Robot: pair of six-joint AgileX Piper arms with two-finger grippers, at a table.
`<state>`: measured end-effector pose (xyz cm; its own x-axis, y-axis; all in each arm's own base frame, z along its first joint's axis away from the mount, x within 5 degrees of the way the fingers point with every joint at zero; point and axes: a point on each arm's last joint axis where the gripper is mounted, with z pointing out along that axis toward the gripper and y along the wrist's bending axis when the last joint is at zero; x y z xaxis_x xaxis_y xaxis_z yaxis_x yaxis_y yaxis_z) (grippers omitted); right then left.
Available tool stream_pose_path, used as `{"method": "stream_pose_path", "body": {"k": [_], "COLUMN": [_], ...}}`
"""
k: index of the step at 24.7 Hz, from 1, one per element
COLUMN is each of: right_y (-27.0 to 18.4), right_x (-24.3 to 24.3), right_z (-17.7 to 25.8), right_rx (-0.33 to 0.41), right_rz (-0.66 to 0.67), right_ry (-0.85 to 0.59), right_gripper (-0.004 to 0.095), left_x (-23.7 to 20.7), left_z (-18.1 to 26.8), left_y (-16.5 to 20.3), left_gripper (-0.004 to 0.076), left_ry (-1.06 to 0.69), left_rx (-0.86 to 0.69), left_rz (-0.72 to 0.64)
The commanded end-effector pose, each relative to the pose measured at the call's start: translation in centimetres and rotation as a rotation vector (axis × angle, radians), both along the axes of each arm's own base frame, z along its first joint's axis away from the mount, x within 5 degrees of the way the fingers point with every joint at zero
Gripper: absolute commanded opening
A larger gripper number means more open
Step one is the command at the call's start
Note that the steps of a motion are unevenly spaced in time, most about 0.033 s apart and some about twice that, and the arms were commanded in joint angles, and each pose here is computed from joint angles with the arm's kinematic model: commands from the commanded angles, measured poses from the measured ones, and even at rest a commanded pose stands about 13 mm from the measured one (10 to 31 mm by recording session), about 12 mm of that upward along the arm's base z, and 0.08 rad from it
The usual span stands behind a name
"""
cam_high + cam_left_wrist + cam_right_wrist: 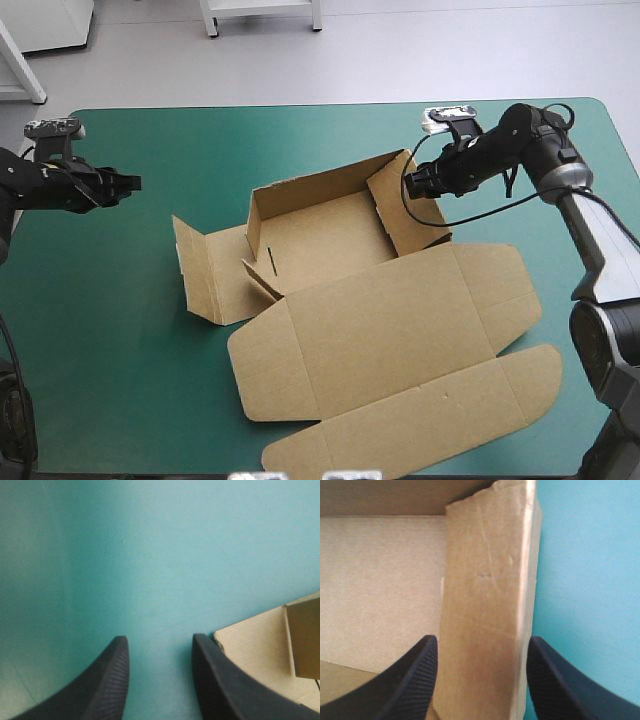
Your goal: Fold the box
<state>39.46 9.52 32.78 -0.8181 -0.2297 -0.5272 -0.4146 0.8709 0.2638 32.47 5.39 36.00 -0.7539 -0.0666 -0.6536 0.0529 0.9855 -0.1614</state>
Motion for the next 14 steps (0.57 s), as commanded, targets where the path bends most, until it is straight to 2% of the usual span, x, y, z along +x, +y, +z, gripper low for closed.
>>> {"method": "stream_pose_path", "body": {"k": [1, 4, 11, 14], "right_y": [-0.3, -1.2, -1.1, -0.2], "right_x": [-2.1, -4.3, -4.9, -4.9], "right_z": [4.6, 5.9, 6.5, 6.4], "right_rx": [0.035, -0.039, -0.088, -0.152], "right_rz": [0.006, -0.022, -0.03, -0.017], "right_ry": [-0.075, -0.01, -0.033, -0.055], "right_gripper": [0.0545, 0.0544, 0.0544, 0.0544], "left_x": [-0.5, -0.5, -0.6, -0.6], "left_z": [2.5, 2.5, 2.4, 2.4], "left_y": [-0.2, -0.2, -0.3, -0.3], "left_gripper": [0.0297, 0.0297, 0.0297, 0.0297], "left_ry": [-0.106, -0.106, -0.095, -0.091], "left_rx": [-0.006, -0.005, -0.004, -0.005], "left_rz": [0.015, 0.015, 0.008, 0.007]}}
